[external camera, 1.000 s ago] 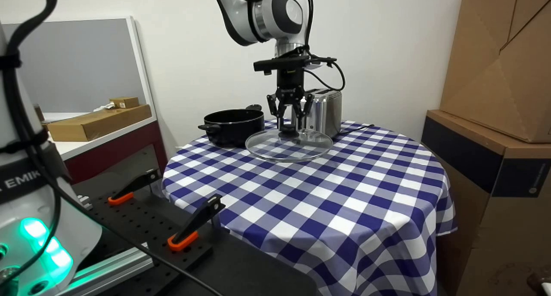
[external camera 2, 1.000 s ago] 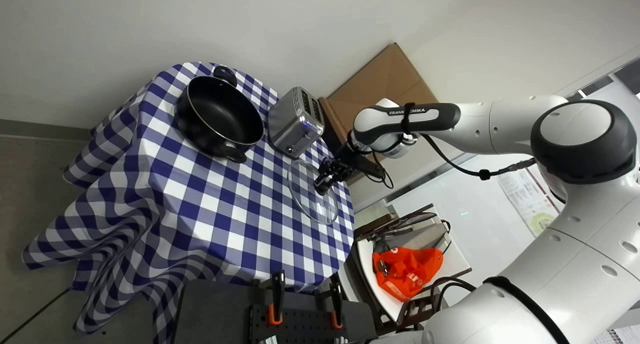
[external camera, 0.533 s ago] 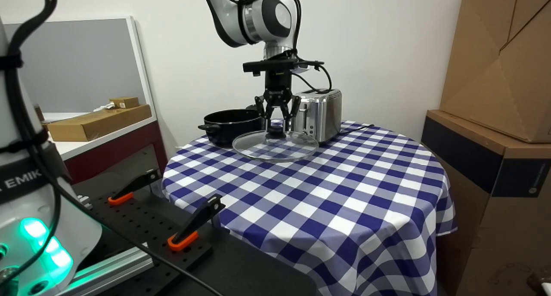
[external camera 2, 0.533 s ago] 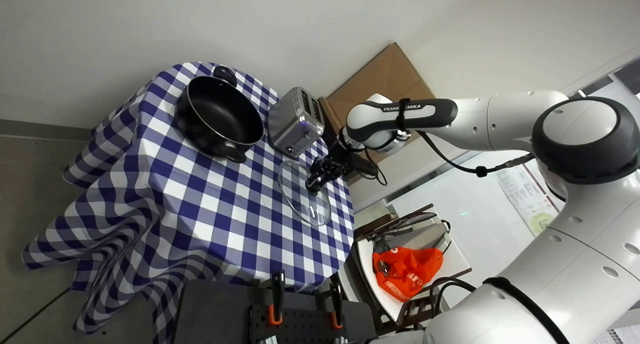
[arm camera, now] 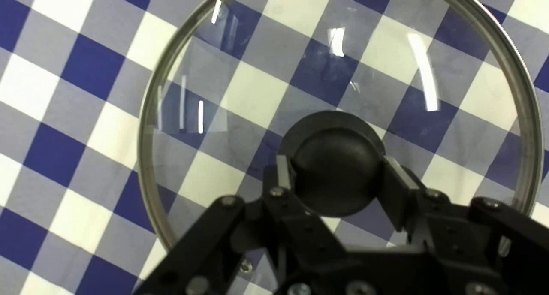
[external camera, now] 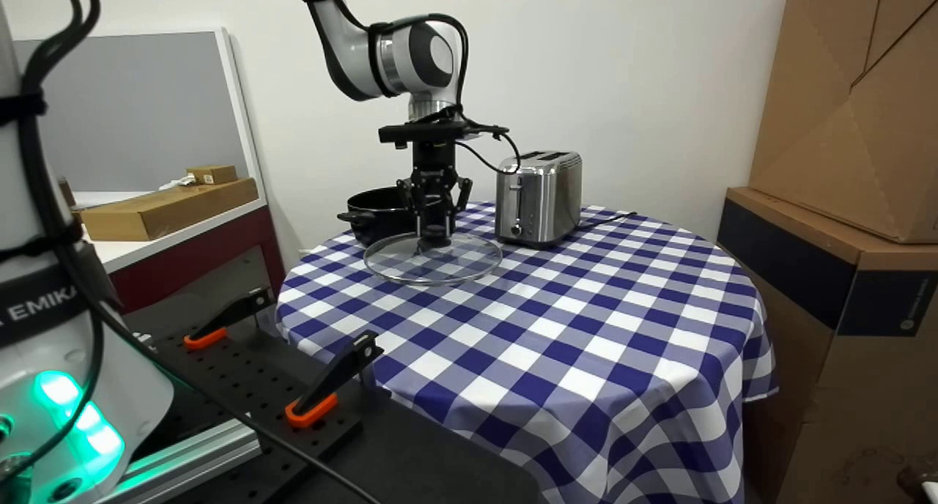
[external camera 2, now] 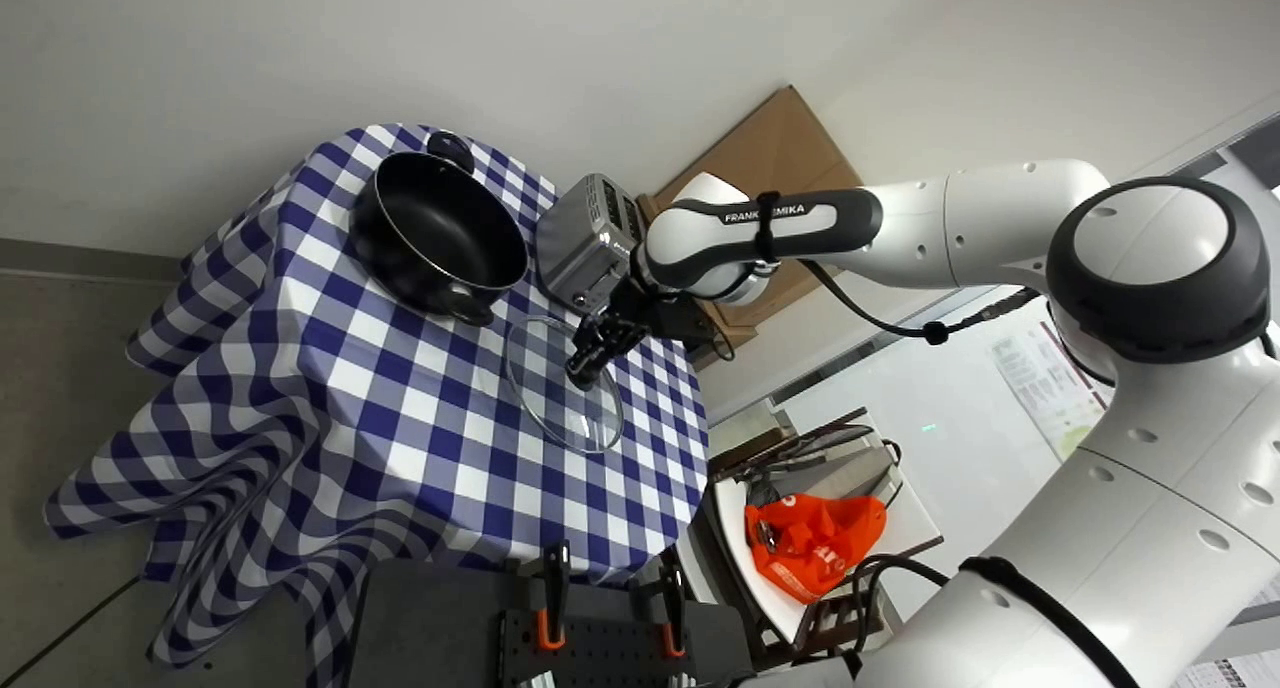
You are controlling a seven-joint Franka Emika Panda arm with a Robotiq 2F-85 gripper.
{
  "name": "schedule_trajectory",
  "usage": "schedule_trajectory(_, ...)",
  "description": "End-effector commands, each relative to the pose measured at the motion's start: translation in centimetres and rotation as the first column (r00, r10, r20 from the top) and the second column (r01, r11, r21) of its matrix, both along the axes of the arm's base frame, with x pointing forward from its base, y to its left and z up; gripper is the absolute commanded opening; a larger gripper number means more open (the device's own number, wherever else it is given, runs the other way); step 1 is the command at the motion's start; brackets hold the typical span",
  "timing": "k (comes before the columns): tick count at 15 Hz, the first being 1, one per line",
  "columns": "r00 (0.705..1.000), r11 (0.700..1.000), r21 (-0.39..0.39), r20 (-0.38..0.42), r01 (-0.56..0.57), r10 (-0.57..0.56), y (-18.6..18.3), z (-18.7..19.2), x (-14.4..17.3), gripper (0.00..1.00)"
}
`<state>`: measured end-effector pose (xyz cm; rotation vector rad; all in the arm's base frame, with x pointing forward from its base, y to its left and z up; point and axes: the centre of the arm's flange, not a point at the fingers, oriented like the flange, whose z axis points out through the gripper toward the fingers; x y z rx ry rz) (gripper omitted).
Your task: Move the lid to the left.
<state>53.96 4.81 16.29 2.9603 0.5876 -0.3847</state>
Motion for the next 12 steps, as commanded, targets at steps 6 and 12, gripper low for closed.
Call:
schedule_trajectory(6,0.994,0.993,-0.052,0.020,-0.103,0.104,0.5,-4.8,-0.3,0.25)
schedule_trajectory(12,0.992,0.993,-0.043,0.059,-0.106,0.109,-0.5,-5.6,-0.1,0.25)
